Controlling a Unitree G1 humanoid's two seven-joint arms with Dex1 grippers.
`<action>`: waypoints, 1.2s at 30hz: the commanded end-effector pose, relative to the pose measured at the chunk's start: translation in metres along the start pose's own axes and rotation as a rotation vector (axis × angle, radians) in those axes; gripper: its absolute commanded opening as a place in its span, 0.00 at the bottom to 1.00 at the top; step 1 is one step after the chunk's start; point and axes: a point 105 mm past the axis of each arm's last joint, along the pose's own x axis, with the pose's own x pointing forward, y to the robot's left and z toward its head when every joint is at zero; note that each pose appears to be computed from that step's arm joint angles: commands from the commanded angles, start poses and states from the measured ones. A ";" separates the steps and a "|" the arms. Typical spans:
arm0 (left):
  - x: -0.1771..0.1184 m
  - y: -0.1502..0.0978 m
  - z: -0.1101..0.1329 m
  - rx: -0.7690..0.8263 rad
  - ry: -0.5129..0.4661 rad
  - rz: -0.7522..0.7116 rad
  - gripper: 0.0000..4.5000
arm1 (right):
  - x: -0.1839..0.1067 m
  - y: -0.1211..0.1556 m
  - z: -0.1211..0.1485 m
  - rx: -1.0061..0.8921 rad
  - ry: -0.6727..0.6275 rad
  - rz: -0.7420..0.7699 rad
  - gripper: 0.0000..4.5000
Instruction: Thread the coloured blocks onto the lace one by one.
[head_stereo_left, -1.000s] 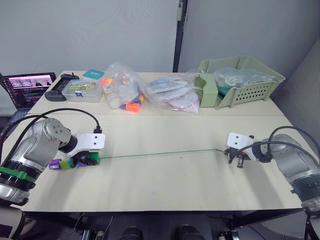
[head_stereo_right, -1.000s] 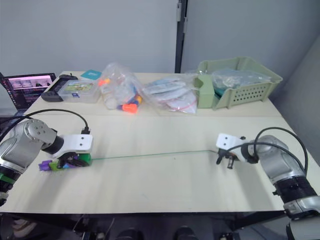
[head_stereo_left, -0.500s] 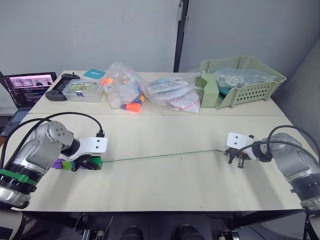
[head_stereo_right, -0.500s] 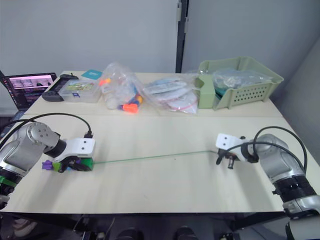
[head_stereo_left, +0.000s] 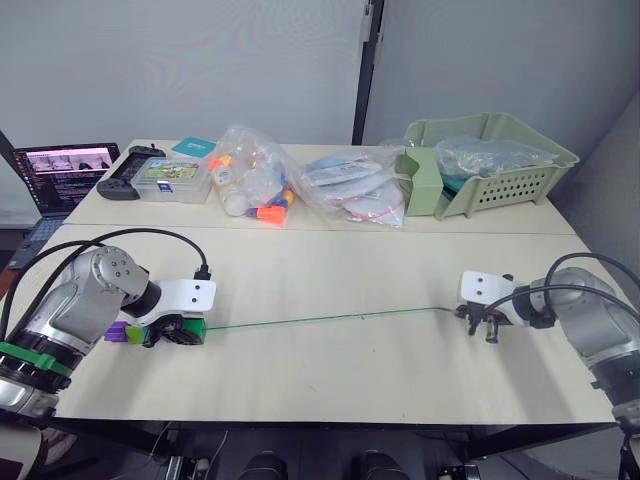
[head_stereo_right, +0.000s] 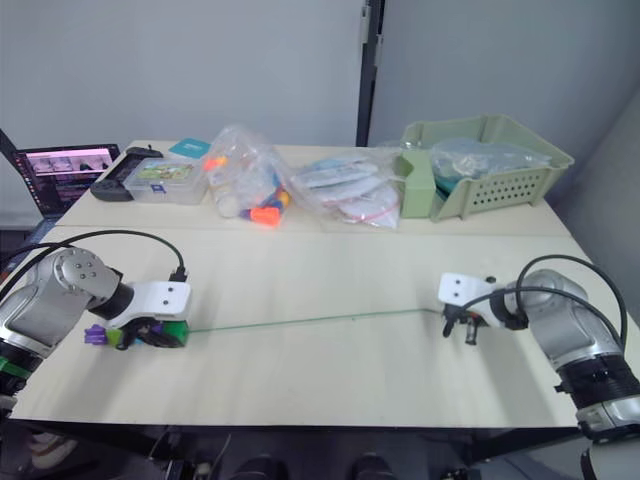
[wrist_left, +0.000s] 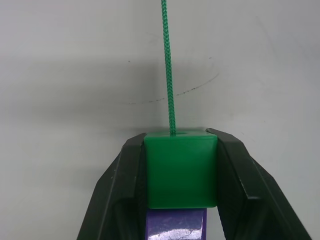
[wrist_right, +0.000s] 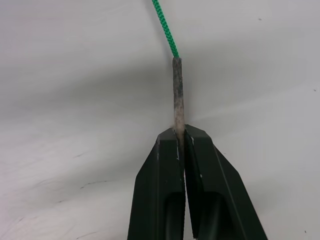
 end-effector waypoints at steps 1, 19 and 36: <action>-0.011 0.006 0.005 0.016 -0.024 0.045 0.27 | 0.002 0.015 0.000 -0.038 0.019 0.099 0.00; -0.016 0.007 0.009 0.011 -0.069 0.082 0.86 | 0.000 0.022 0.014 -0.038 0.002 0.169 0.30; -0.074 -0.008 -0.012 -0.186 -0.324 0.228 1.00 | -0.054 0.006 0.032 0.387 -0.401 0.120 1.00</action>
